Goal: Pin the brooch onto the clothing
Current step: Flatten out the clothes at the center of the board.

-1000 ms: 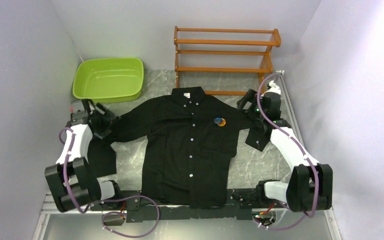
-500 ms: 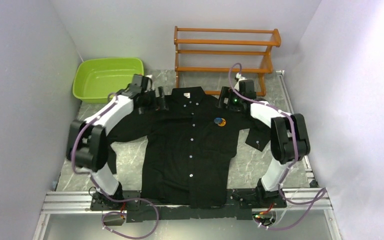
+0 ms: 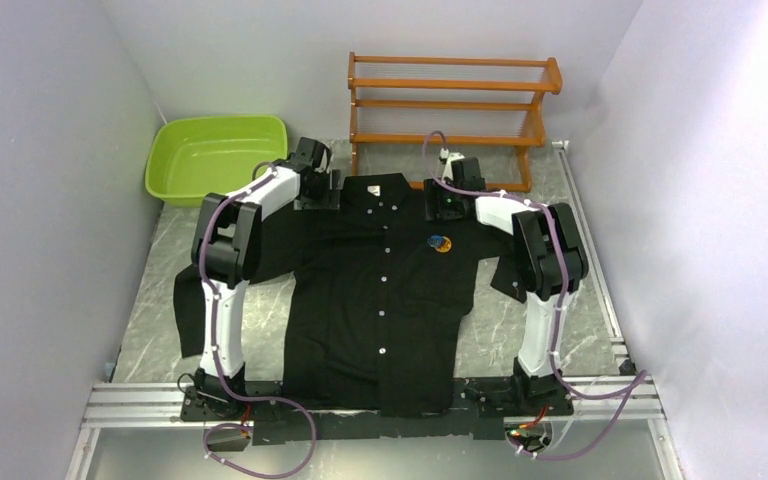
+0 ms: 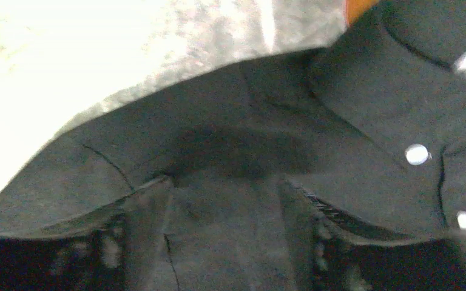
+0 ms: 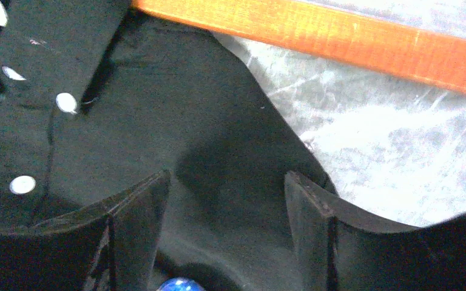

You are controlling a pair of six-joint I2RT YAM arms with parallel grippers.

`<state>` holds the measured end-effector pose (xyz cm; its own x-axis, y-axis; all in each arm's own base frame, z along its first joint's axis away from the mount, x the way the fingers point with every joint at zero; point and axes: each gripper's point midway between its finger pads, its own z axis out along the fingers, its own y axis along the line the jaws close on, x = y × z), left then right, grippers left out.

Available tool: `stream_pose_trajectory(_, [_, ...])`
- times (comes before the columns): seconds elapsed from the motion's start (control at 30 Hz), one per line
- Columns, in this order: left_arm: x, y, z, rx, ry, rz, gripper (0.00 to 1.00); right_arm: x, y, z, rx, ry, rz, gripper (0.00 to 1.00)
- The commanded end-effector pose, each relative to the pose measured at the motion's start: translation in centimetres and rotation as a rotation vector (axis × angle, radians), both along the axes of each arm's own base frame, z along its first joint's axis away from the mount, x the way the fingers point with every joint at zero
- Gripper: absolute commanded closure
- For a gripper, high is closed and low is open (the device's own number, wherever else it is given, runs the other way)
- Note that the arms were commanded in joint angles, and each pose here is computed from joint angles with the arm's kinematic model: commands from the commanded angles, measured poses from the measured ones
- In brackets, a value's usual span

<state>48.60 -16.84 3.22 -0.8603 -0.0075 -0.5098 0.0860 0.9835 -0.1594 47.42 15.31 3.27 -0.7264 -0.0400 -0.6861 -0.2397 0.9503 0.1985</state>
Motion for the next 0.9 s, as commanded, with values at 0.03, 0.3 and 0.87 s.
stream_pose_trajectory(0.03, [0.6, 2.5, -4.4, 0.083, 0.078, 0.039, 0.47, 1.9, 0.3, -1.5, -0.056, -0.015, 0.021, 0.33])
stream_pose_trajectory(0.3, [3.1, 4.2, -6.1, 0.145, 0.114, 0.078, 0.97, 3.9, 0.5, -2.8, -0.070, 0.046, -0.020, 0.63])
stream_pose_trajectory(0.87, [7.1, 2.8, 6.7, 0.000, -0.136, 0.036, 0.33, 4.5, 0.9, 5.2, -0.027, -0.022, -0.085, 0.18])
